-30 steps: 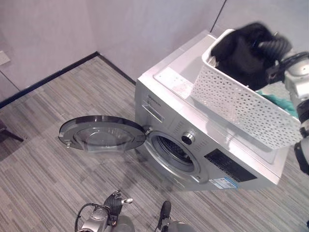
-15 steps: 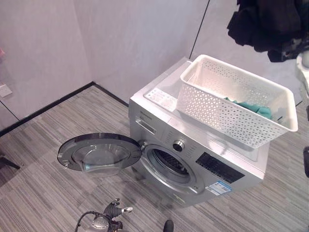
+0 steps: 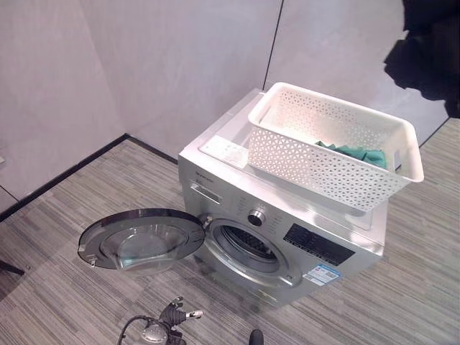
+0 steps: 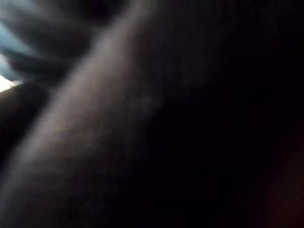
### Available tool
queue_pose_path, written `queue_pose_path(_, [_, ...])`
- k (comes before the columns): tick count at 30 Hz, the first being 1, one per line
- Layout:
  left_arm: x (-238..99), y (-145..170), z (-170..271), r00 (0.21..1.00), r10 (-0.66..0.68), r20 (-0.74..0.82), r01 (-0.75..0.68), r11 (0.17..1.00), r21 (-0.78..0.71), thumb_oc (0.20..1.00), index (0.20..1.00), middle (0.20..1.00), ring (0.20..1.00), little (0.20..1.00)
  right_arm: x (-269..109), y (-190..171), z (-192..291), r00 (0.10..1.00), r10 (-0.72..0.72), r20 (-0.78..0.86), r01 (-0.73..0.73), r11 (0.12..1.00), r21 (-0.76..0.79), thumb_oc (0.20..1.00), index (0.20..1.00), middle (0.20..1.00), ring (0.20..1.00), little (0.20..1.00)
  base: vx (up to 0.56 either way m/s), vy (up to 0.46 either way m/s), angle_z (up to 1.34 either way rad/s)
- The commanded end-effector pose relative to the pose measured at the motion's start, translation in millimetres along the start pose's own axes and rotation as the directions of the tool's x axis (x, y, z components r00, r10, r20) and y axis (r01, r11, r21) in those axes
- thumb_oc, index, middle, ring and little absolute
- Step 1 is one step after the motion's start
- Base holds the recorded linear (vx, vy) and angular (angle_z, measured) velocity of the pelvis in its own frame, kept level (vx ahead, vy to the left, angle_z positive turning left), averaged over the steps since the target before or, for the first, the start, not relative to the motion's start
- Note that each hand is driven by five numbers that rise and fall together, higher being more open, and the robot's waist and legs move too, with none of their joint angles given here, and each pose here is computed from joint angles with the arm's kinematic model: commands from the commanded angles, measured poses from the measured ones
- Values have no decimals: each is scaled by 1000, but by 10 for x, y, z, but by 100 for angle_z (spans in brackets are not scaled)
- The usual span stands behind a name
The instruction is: Grab the laundry basket,head to the washer,open it,put in the laundry and shut it.
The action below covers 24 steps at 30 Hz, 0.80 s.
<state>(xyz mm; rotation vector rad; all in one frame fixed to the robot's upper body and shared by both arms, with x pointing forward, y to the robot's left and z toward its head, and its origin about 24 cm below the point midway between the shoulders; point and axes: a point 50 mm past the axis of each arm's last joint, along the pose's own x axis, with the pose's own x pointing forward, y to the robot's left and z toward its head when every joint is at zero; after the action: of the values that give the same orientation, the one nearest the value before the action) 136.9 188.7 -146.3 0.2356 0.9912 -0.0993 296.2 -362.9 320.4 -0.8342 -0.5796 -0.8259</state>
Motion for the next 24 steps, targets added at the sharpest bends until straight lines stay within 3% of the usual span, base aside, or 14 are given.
queue_pose_path(1, [48,80,32,1000,27,-16,-26,996,81,1000,1000,1000,1000,1000,128,-473,139,979,-182,86,186,982,-33,200,200,200,200,200,-3,55,-33])
queue_pose_path(7, [49,94,30,999,38,-18,-37,998,48,1000,1000,1000,1000,1000,-317,-587,-364,987,-157,-26,152,980,-132,200,200,200,200,200,-2,22,-25])
queue_pose_path(9, [49,104,7,998,47,-31,-46,999,28,1000,1000,1000,1000,1000,-704,-489,-671,984,-107,-140,88,987,-133,200,200,200,200,200,14,21,-23])
queue_pose_path(14, [47,123,17,998,53,-24,-53,999,10,1000,1000,1000,1000,1000,-1126,-451,-1007,955,-55,-291,15,990,-139,200,200,200,200,200,14,12,-27])
queue_pose_path(16, [45,124,40,999,52,-11,-52,999,-5,1000,1000,1000,1000,1000,-1453,-380,-1193,918,3,-397,-51,993,-109,200,200,200,200,200,20,10,-9])
queue_pose_path(17, [48,102,46,999,49,-10,-50,998,-31,1000,1000,1000,1000,1000,-1806,-248,-1312,869,81,-489,-111,993,-32,200,200,200,200,200,-11,-3,-9])
queue_pose_path(19, [45,109,41,999,50,-9,-50,998,-35,1000,1000,1000,1000,1000,-1958,-217,-1350,843,115,-526,-135,991,0,200,200,200,200,200,8,-5,-22])
queue_pose_path(20, [43,79,30,999,38,-12,-39,998,-46,1000,1000,1000,1000,1000,-2314,-74,-1404,772,206,-601,-174,978,112,200,200,200,200,200,3,-15,-32])
queue_pose_path(24, [45,12,65,1000,15,9,-14,999,-48,1000,1000,1000,1000,1000,-2970,287,-1446,589,405,-699,-246,914,323,200,200,200,200,200,-4,-9,-8])
